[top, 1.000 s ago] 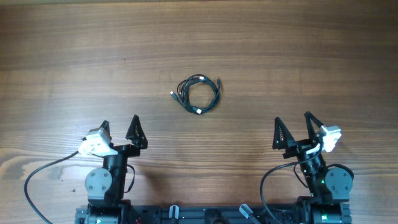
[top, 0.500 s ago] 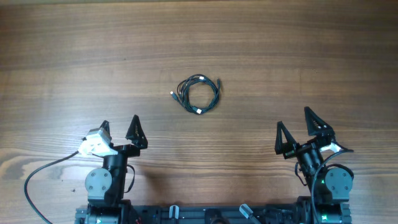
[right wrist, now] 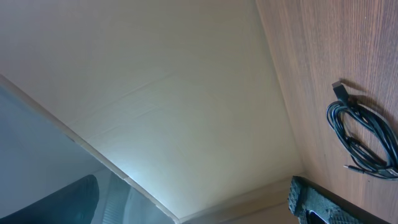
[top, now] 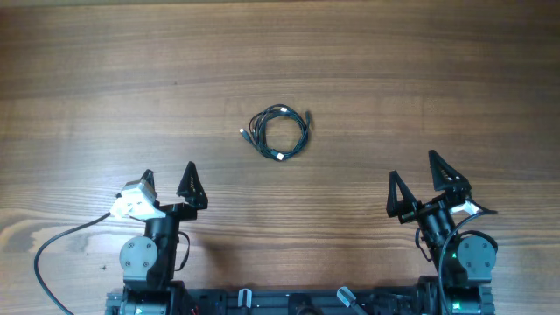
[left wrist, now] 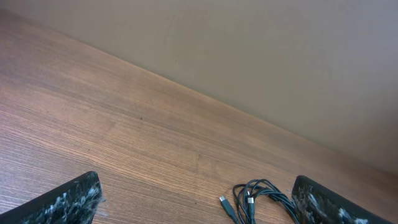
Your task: Untangle cables
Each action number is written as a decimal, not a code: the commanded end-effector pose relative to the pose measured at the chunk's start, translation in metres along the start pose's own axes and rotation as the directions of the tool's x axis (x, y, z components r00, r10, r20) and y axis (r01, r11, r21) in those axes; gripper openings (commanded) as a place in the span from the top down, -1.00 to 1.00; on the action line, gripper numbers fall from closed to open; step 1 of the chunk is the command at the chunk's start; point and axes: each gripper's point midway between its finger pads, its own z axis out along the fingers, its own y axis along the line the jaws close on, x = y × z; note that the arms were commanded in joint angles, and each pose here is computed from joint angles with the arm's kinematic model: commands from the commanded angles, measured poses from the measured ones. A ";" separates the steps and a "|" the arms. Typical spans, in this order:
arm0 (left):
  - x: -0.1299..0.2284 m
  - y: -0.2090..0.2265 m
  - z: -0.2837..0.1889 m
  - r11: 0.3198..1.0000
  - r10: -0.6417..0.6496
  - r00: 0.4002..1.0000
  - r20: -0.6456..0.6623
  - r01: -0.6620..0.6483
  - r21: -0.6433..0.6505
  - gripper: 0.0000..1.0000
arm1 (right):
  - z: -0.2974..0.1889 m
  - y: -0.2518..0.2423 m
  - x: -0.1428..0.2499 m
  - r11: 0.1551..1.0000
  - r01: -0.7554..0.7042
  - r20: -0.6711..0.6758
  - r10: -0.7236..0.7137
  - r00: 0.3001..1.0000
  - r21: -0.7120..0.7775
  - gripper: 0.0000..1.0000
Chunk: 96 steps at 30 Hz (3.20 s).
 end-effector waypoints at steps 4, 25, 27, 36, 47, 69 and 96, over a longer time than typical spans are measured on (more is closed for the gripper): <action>-0.001 0.004 0.000 1.000 0.015 1.000 0.012 -0.015 -0.018 -1.00 | 0.000 0.001 0.003 1.000 -0.004 -0.012 0.004 1.000 -0.006 -1.00; -0.002 0.004 0.000 1.000 0.015 1.000 0.013 -0.015 -0.018 -1.00 | 0.000 0.001 0.003 1.000 -0.004 -0.012 0.004 1.000 -0.006 -1.00; -0.001 0.004 0.000 1.000 0.015 1.000 0.012 -0.015 -0.018 -1.00 | 0.000 0.001 0.003 1.000 -0.004 -0.012 0.004 1.000 -0.006 -1.00; -0.001 0.004 0.000 1.000 0.015 1.000 0.012 -0.015 -0.018 -1.00 | 0.000 0.001 0.003 1.000 -0.004 -0.012 0.004 1.000 -0.006 -1.00; -0.002 0.005 0.000 1.000 0.016 1.000 0.014 -0.015 -0.023 -1.00 | 0.005 -0.018 -0.016 0.579 0.810 -0.023 -0.812 0.583 0.098 -1.00; -0.035 -0.035 -0.020 0.985 -0.150 0.985 -0.081 0.156 0.075 -0.99 | 0.022 0.055 0.064 -0.126 0.987 -0.421 -0.893 -0.156 -0.099 -0.99; -0.013 -0.068 0.038 0.985 -0.160 0.490 -0.857 0.023 -0.171 -0.99 | 0.186 -0.069 0.200 0.006 0.924 -0.719 -0.630 -0.294 -0.383 -1.00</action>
